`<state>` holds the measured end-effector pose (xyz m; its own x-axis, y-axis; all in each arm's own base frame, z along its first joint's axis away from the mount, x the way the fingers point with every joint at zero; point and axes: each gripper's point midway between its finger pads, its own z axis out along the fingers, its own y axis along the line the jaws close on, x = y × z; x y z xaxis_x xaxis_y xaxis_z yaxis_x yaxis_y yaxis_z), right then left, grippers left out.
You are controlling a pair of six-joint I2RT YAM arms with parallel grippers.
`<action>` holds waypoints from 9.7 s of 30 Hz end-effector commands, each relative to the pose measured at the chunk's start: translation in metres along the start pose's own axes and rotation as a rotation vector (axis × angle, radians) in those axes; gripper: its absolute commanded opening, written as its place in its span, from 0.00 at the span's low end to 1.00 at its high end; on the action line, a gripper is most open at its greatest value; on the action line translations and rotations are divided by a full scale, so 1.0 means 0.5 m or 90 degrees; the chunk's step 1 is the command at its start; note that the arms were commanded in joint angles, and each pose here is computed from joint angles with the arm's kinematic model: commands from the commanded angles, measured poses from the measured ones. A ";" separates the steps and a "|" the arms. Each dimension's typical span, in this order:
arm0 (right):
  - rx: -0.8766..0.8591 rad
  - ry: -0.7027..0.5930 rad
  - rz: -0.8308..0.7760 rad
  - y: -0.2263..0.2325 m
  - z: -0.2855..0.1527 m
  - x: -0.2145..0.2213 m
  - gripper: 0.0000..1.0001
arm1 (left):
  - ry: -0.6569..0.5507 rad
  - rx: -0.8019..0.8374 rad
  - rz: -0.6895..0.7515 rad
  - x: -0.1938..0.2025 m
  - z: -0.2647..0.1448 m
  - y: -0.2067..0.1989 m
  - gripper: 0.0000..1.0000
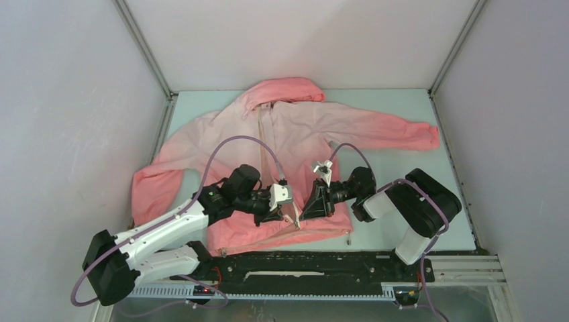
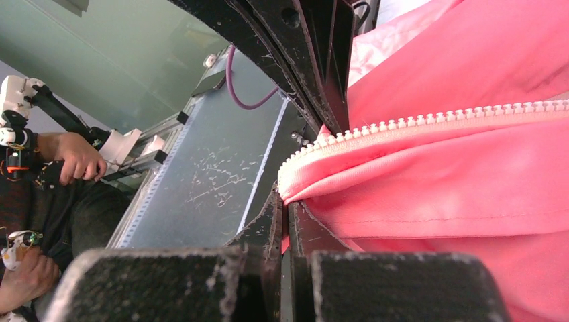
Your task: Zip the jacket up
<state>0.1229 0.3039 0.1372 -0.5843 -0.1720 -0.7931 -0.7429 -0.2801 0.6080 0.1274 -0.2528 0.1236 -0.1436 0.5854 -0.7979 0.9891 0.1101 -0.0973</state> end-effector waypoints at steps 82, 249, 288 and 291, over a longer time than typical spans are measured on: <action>0.015 0.017 -0.004 -0.078 0.072 -0.031 0.00 | -0.076 -0.071 -0.034 -0.081 -0.053 0.020 0.50; 0.518 -0.356 0.050 -0.020 0.046 -0.005 0.55 | 0.033 -0.359 -0.437 0.011 0.016 -0.012 0.00; 0.520 -0.433 0.067 -0.083 0.132 0.034 0.34 | 0.021 -0.341 -0.427 0.014 0.006 -0.020 0.00; 0.523 -0.432 0.063 -0.086 0.132 0.033 0.32 | 0.020 -0.341 -0.429 0.018 0.005 -0.021 0.00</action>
<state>0.1139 0.3713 0.0843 -0.5574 0.3974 -0.7290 -0.5444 0.4879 0.6823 0.1182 -0.2497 0.1131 -0.7166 0.2820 -0.6380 0.5239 0.8215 -0.2253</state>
